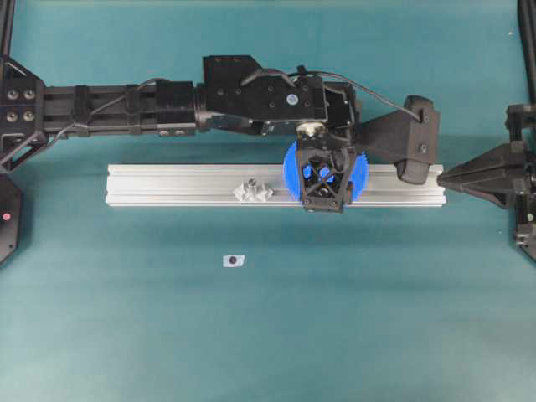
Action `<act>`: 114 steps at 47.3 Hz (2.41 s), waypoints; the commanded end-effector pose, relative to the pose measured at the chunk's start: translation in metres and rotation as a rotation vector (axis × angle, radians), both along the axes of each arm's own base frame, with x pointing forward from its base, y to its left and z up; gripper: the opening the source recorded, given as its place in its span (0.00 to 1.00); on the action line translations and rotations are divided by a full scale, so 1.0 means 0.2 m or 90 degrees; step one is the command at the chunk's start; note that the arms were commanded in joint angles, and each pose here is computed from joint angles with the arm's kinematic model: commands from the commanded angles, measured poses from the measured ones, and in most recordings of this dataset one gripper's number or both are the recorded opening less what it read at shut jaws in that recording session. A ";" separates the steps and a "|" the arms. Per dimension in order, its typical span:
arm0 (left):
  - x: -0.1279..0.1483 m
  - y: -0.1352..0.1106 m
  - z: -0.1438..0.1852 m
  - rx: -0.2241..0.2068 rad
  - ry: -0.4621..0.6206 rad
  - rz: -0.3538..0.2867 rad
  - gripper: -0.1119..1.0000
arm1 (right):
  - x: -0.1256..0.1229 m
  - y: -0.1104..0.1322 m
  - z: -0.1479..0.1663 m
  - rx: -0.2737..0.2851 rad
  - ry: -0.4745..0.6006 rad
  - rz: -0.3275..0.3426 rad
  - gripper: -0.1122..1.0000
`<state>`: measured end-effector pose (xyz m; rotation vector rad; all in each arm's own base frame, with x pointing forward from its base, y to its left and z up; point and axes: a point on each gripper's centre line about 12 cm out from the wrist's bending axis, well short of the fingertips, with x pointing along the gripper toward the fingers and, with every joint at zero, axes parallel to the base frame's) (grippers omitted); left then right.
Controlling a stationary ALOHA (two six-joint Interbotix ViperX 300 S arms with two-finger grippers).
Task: Find the location of the shaft and insert the large gear.
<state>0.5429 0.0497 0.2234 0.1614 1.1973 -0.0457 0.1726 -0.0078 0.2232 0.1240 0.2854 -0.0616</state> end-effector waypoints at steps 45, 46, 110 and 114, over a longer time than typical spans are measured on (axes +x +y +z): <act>-0.08 -0.01 0.34 0.007 -0.086 0.003 0.91 | 0.01 0.00 0.02 0.007 -0.008 -0.003 0.10; -0.08 -0.01 0.34 0.008 -0.086 0.003 0.91 | 0.01 0.00 0.02 0.007 -0.008 -0.002 0.10; -0.07 -0.01 0.34 0.005 -0.086 0.007 0.90 | 0.00 0.00 0.01 0.007 -0.005 -0.003 0.10; -0.07 0.00 0.34 0.004 -0.086 0.011 0.91 | 0.00 0.00 0.01 0.007 -0.005 -0.002 0.10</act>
